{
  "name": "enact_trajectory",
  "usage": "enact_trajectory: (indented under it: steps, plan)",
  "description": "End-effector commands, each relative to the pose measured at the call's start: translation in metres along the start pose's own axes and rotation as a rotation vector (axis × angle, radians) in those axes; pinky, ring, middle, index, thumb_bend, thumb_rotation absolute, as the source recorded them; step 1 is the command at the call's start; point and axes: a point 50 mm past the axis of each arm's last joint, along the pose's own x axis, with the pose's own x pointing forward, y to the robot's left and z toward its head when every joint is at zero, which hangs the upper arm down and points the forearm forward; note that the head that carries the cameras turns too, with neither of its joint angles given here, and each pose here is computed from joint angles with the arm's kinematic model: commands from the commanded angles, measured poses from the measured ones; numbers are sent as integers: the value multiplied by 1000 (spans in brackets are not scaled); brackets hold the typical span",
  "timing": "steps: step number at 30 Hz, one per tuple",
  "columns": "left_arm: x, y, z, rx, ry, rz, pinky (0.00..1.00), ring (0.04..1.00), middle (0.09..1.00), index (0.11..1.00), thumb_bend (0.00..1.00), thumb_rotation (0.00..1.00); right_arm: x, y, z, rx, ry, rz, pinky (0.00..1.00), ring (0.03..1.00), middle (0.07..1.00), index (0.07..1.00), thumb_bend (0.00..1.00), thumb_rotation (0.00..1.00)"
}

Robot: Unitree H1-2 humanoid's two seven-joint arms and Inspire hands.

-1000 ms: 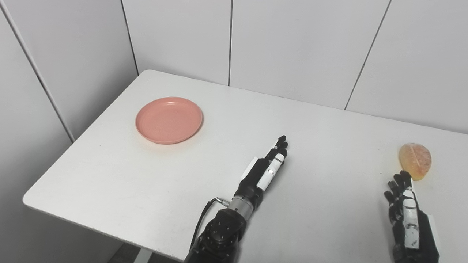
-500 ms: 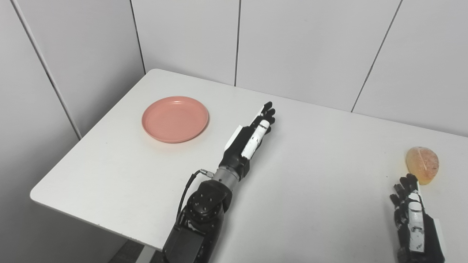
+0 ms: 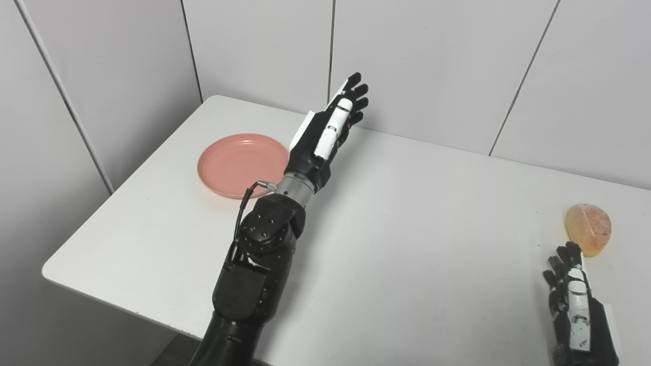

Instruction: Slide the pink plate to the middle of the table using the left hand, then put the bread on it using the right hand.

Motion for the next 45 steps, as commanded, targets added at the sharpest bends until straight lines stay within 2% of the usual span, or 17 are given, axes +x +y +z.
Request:
enact_trajectory:
  steps: [1,6,13,20,24,30,35,45]
  plan:
    - [17,7,21,11,-65,0,953,951,958,945,417,1000,3,3,0,5,-7,5,1000,1000,1000,1000,107,1000]
    - [32,50,35,90,-84,94,948,945,948,931,407,1000,2,4,1,2,-3,4,1000,1000,1000,1000,109,1000]
    - [41,100,52,134,-91,195,923,934,937,920,390,1000,0,6,2,-2,-4,7,1000,1000,1000,1000,107,1000]
    - [47,142,67,85,-122,305,894,908,913,894,381,1000,0,6,5,-2,-8,5,1000,1000,1000,1000,93,1000]
    - [50,165,71,100,-109,366,892,899,905,885,387,1000,-1,4,6,6,-9,5,1000,1000,1000,1000,89,1000]
    - [48,193,67,95,-87,412,864,881,885,870,400,1000,-2,3,8,23,-2,2,1000,1000,1000,1000,86,1000]
    - [45,215,55,83,-51,450,864,884,882,861,412,1000,-2,2,8,27,1,4,1000,1000,1000,1000,84,1000]
    - [39,233,23,0,50,482,858,885,887,875,379,1000,-3,4,11,30,6,0,1000,1000,1000,1000,72,1000]
